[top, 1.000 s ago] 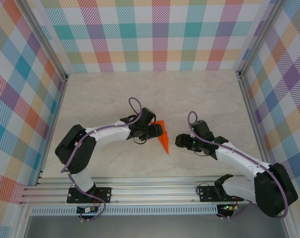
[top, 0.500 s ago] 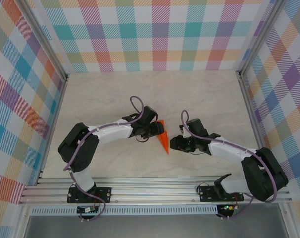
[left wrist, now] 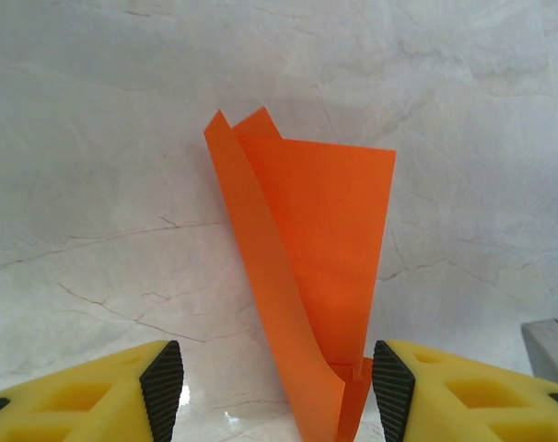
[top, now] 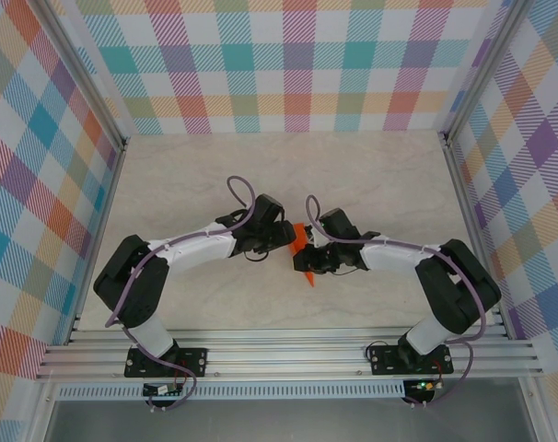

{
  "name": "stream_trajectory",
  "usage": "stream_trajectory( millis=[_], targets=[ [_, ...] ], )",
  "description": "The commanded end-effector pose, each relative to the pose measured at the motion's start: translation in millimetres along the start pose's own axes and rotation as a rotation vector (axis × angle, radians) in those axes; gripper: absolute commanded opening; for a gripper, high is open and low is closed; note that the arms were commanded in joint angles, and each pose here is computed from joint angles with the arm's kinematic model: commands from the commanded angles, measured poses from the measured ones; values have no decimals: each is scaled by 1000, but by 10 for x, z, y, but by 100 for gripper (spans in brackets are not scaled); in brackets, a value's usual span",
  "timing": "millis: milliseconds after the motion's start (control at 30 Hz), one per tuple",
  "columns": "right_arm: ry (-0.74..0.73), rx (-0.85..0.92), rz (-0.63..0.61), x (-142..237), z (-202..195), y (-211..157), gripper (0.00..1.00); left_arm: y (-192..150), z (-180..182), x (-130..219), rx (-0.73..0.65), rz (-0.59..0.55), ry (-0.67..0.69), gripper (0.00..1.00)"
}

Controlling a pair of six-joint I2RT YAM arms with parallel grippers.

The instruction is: Fold a paper plane with a square sheet of paper (pick it up from the middle)

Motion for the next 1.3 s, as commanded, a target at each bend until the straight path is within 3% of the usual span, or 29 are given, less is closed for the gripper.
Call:
stream_trajectory(
  millis=[0, 167, 300, 400, 533, 667, 867, 1267],
  targets=[
    [-66, -6, -27, -17, -66, 76, 22, -6, 54, 52, 11, 0, 4, 59],
    [-169, -33, -42, 2, -243, 79, 23, -46, 29, 5, 12, 23, -14, 59],
    [-29, 12, -47, 101, 42, 66, 30, -52, -37, -28, 7, 37, -40, 59],
    [-31, 43, -109, 267, 107, 83, 38, -64, -80, -51, -5, 54, -53, 60],
    [-141, 7, -184, 454, -100, 118, 43, -97, -66, -95, -4, 73, -40, 62],
    [-155, -68, -219, 524, -288, 123, 46, -138, -95, -159, -5, 99, -42, 60],
    [-176, -127, -209, 479, -417, 104, 50, -191, -110, -205, -18, 118, -44, 47],
    [-109, -122, -142, 305, -319, 175, 54, -239, -36, -169, -38, 124, -29, 20]
  ],
)
Point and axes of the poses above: each hand's point on the last joint's axis, 136 mm out from that joint toward the fingers, its own x axis back along the fingers, its own z axis along the line the jaws close on, y = z × x, the point moved 2 cm from there along x, back along the fingers, and after that the axes turned 5 degrees about -x, right-handed, at the moved point
